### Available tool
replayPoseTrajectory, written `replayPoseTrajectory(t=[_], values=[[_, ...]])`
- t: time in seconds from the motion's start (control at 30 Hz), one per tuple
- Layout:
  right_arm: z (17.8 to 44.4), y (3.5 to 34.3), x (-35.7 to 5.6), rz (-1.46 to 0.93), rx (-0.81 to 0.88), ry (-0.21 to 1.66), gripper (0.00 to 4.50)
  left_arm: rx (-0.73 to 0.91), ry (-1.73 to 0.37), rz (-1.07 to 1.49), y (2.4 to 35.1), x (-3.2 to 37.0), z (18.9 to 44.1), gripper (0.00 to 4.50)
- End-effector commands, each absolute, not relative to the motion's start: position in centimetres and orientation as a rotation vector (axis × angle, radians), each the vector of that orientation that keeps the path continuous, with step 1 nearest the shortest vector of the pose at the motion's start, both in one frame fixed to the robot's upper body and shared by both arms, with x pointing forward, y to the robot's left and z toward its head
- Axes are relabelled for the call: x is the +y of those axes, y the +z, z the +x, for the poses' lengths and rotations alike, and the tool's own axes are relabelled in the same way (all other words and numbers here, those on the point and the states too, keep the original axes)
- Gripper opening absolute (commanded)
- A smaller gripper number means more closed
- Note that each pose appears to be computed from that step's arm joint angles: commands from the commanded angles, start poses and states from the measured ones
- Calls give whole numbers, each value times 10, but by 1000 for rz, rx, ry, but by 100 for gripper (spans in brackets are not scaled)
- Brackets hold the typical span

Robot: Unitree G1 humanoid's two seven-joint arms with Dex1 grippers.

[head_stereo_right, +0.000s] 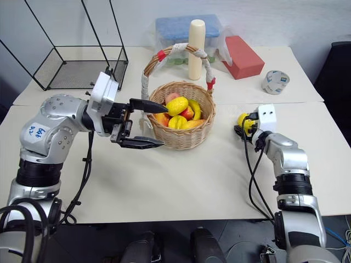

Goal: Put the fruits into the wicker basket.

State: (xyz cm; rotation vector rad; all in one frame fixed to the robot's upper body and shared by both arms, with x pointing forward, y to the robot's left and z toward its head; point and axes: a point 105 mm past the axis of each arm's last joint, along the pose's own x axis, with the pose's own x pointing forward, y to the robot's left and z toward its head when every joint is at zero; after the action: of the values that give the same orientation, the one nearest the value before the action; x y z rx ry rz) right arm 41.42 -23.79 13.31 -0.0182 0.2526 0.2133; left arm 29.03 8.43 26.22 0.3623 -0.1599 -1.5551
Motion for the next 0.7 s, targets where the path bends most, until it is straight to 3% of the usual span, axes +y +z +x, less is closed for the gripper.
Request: replayPoseTrajectory(t=[0.03,0.1,0.27,0.4,0.63,0.7], values=[[414,156,-239,5,149,234,248,-205,-1526,374,271,88,288,450],[410,169,-238,25,90,262,226,-203,-1501,365,272,92,291,450],[384,211,-216,-18,-55,427,226,-186,-1407,351,271,109,302,450],[360,251,-155,-16,-93,651,226,-169,-1340,362,271,127,307,450],[372,256,-83,-90,-43,741,226,-195,-1327,371,276,124,310,450],[370,252,-74,-111,-27,765,298,-199,-1322,372,276,125,310,450]])
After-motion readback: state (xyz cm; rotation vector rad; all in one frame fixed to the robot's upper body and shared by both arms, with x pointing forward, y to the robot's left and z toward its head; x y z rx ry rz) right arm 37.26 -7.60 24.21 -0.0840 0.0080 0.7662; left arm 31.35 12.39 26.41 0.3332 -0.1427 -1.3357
